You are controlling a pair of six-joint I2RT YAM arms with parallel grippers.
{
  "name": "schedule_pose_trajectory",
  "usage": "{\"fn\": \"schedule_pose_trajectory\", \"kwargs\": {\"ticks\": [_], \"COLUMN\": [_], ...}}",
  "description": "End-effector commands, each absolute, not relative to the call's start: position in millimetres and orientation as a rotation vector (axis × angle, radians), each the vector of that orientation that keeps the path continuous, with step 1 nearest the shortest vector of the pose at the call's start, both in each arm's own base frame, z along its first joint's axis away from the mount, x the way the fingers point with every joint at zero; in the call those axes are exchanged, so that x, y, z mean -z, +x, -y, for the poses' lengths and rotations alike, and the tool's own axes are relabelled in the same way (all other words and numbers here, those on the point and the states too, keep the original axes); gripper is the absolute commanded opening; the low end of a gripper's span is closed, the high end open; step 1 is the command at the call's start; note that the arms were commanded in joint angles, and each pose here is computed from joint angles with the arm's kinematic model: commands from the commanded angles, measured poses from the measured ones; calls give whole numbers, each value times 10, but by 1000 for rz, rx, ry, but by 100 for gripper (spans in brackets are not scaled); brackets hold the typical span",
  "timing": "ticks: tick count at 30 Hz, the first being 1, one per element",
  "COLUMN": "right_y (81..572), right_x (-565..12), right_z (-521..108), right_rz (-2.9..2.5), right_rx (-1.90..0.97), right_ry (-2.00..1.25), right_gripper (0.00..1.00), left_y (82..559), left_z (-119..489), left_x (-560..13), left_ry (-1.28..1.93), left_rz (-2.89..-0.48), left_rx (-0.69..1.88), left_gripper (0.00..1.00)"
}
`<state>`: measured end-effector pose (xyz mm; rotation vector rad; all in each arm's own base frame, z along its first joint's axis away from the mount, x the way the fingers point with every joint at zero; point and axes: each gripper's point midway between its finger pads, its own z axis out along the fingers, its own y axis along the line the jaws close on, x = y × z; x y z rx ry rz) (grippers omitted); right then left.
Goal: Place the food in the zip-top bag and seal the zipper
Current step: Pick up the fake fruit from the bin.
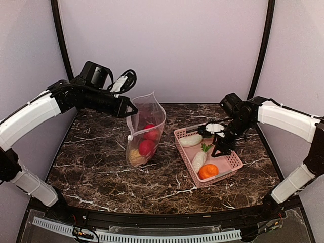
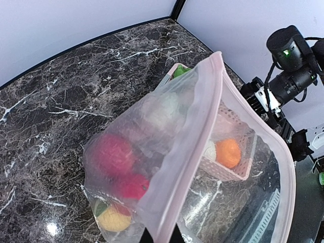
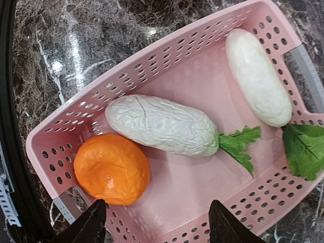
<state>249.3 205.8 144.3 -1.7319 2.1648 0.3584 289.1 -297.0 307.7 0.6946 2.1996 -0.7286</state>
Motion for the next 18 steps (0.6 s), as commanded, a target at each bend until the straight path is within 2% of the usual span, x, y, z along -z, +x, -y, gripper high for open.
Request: {"fn": "schedule_pose_trajectory", "kwargs": {"ticks": [1,7,10,12,18], "right_y": [2332,2256,2183,2172,2173], "right_x": [-1327,-1212,-1174,-1105,-931], "right_z": [-2126,-2240,-2307,-2311,-2303], "right_rz": [-2250,-2308,-2338,-2365,-2429], "right_rx": [-522,-677,-783,-797,-794], "right_ry": [-1742,-1743,-1735,-1734,-1726], "right_gripper": [69,75,82,87,92], "left_y": [2818,2818,2818,2821,2828], "left_z": [2925,2964,2968,2976,2993], "left_x": [-3158,-3137,-3102,-3091,-3031], "left_ry": [682,679,682,679,673], "left_rz": [-2166,-2165,-2176,-2179,-2196], "left_rx": [752,778,776,781,788], "left_gripper": [1,1,1,1,1]}}
